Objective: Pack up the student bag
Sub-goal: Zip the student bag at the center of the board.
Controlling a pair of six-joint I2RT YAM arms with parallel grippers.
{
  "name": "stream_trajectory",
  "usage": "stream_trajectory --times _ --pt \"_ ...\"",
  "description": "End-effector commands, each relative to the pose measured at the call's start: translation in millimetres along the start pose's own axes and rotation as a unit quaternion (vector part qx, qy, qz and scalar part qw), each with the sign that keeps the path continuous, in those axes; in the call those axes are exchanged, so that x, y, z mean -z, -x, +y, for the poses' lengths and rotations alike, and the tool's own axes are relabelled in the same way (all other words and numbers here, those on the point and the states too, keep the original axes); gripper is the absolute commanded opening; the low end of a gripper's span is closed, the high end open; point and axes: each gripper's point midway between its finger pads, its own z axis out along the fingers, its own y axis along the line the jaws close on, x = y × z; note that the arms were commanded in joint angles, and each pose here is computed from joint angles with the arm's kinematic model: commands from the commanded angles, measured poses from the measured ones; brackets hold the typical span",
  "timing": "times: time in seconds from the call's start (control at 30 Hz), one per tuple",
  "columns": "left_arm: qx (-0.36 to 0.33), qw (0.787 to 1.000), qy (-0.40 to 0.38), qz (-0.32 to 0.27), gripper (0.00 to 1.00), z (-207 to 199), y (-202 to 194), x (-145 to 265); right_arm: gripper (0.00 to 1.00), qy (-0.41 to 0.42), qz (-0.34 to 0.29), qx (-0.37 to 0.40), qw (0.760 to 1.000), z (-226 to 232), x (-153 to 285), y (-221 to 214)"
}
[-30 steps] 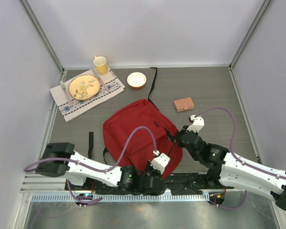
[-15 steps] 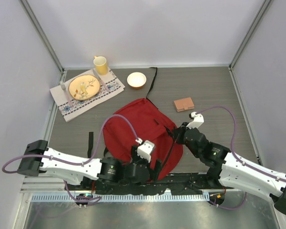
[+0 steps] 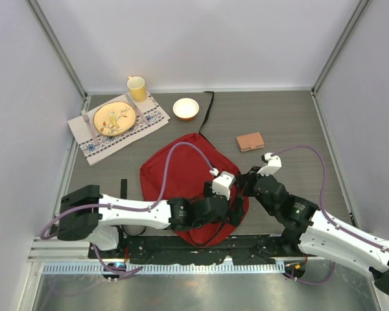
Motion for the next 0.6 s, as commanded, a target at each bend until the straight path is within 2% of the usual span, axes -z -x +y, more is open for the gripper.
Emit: stream_trajectory --times 0.0,0.03,0.1,0.13,0.2,0.23,0.27,0.43,0.57 --pt "0.038 0.999 -0.036 -0.013 0.93 -24.2 14.5 -16.7 0.01 0.009 -0.034 -0.013 0.999 6.0 3.7 20.0" --pt "0.042 0.998 -0.032 -0.013 0.81 -21.9 13.9 -19.6 0.01 0.009 -0.034 -0.014 0.999 5.8 4.4 20.4" --pt "0.050 0.998 -0.029 -0.011 0.66 -18.8 9.8 -24.9 0.01 0.010 -0.036 -0.013 0.999 5.5 5.4 20.7" --pt "0.052 0.998 -0.026 -0.011 0.47 -16.5 9.3 -26.4 0.01 0.008 -0.034 -0.012 0.999 4.2 5.4 19.9" --pt "0.054 0.998 -0.024 -0.004 0.25 -14.4 5.6 -26.1 0.01 0.005 -0.033 -0.009 0.999 2.5 4.8 18.6" --pt "0.051 0.998 -0.023 0.002 0.06 -11.8 1.0 -24.9 0.01 0.002 -0.030 -0.008 1.000 1.0 3.7 16.4" --pt "0.048 0.998 -0.026 0.009 0.00 -10.6 -3.0 -22.8 0.01 0.002 -0.030 -0.008 1.000 0.8 3.5 16.0" --pt "0.039 0.992 -0.092 0.070 0.00 -12.2 -39.8 6.1 0.01 -0.020 -0.012 0.000 1.000 -6.1 -7.5 1.1" --pt "0.034 0.989 -0.108 0.091 0.00 -9.8 -60.5 37.2 0.01 -0.030 -0.003 0.000 1.000 -8.0 -16.6 -8.4"
